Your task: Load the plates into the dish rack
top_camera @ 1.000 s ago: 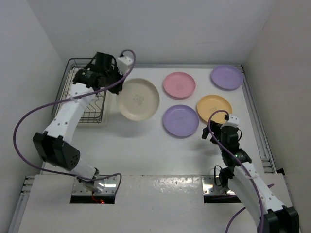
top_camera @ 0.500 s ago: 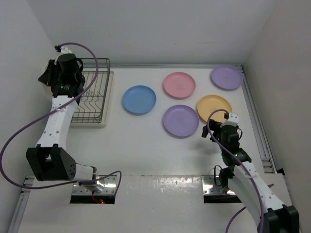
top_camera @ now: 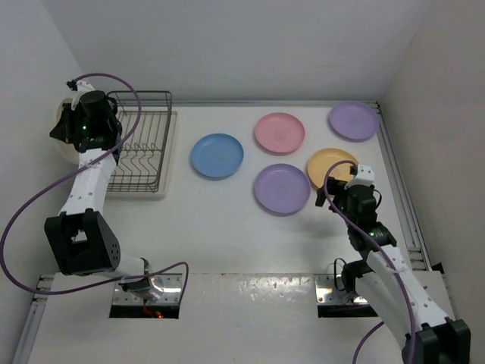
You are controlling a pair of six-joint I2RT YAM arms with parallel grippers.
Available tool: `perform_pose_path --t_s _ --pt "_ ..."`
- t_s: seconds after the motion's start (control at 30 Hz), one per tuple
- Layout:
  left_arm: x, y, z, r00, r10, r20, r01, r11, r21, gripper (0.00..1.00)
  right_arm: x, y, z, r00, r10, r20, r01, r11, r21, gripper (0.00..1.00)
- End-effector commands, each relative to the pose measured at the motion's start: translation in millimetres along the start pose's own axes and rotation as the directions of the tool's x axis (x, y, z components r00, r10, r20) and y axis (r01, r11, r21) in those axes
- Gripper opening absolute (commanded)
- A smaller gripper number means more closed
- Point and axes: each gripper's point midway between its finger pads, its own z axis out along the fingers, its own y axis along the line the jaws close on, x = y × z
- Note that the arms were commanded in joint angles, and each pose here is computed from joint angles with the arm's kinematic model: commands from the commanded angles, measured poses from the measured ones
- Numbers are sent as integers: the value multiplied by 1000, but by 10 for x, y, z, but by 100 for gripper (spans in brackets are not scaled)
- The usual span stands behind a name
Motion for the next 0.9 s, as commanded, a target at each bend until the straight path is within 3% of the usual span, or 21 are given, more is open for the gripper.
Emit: perform_pose_path --t_s 0.0,0.2,0.33,0.53,0.7,0.87 --pt "-90 -74 -83 995 -103 15 102 994 35 0 -128 26 -40 999 25 36 -25 1000 0 100" --pt "-111 -122 -154 994 -108 9 108 992 61 0 -107 -24 -56 999 23 48 -24 1000 19 100" --pt "122 -296 -124 999 -34 13 33 998 62 0 -91 -44 -63 999 19 51 -20 999 26 100" --pt "259 -348 -105 1000 -21 5 21 999 26 0 -63 -68 -86 998 17 53 -19 999 29 100" --pt "347 -497 -130 1000 -27 -8 27 997 66 0 -42 -106 -116 998 21 65 -23 999 41 100" --pt "566 -781 -125 998 48 -36 -42 988 149 2 -14 -65 -92 998 35 50 -36 999 21 100"
